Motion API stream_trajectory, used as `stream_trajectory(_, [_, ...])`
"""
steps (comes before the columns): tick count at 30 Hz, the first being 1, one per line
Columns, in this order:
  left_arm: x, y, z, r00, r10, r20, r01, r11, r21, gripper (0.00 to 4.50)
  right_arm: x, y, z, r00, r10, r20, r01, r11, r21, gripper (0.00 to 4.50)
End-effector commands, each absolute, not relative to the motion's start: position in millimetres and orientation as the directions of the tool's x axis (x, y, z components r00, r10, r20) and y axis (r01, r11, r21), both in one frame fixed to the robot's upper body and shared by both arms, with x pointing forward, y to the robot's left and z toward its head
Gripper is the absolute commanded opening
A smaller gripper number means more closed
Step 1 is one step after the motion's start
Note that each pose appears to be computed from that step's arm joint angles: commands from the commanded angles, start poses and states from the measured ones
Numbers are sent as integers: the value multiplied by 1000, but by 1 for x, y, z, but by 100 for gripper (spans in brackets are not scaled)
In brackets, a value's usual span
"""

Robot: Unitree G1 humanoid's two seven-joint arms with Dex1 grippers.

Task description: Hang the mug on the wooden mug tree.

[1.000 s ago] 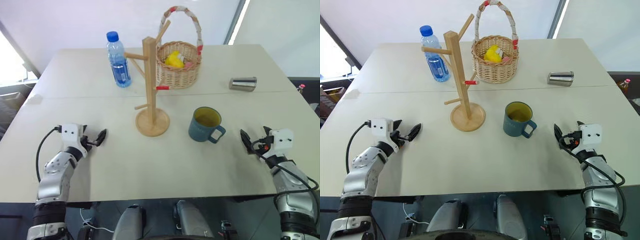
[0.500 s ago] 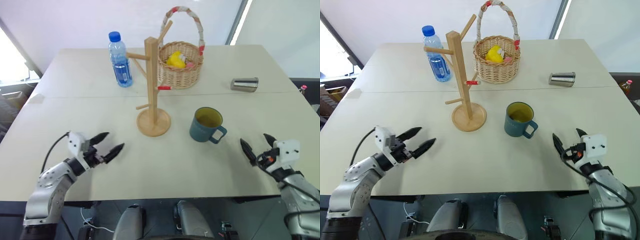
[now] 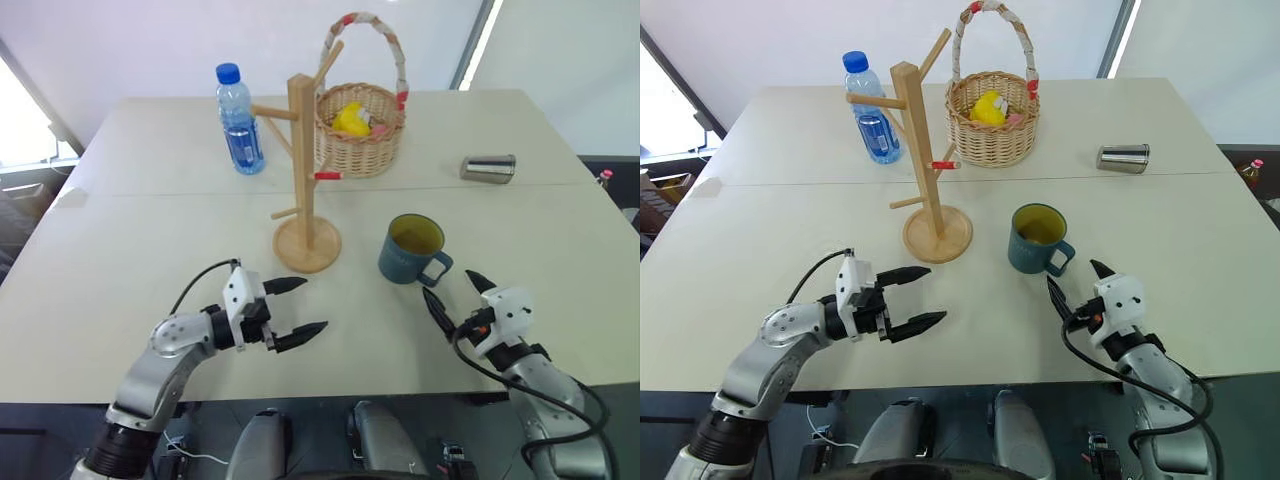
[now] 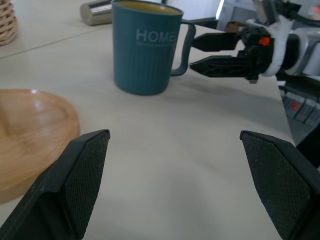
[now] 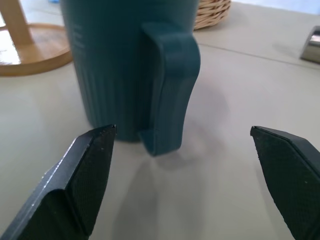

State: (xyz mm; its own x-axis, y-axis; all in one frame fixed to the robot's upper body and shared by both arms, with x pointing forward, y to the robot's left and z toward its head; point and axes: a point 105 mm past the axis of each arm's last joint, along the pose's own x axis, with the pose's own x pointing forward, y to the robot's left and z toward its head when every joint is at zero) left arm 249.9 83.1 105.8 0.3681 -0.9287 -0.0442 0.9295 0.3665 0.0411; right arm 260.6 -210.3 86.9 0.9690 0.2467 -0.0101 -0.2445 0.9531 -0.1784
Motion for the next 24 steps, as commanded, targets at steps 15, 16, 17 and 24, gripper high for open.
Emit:
stream_trajectory(15, [240, 67, 118, 324, -946, -10, 939, 321, 121, 450, 276, -231, 91, 995, 69, 68, -55, 980, -190, 443])
stream_trajectory(16, [240, 67, 118, 326, -945, -10, 939, 322, 121, 450, 278, -231, 89, 996, 59, 65, -45, 981, -187, 443])
stream_trajectory(17, [240, 67, 118, 328, -945, -10, 938, 324, 122, 450, 281, -232, 88, 997, 43, 63, -31, 984, -178, 443])
stream_trajectory(24, [242, 66, 119, 337, -941, -6, 934, 334, 127, 450, 295, -221, 86, 996, 50, 75, -39, 989, -144, 443])
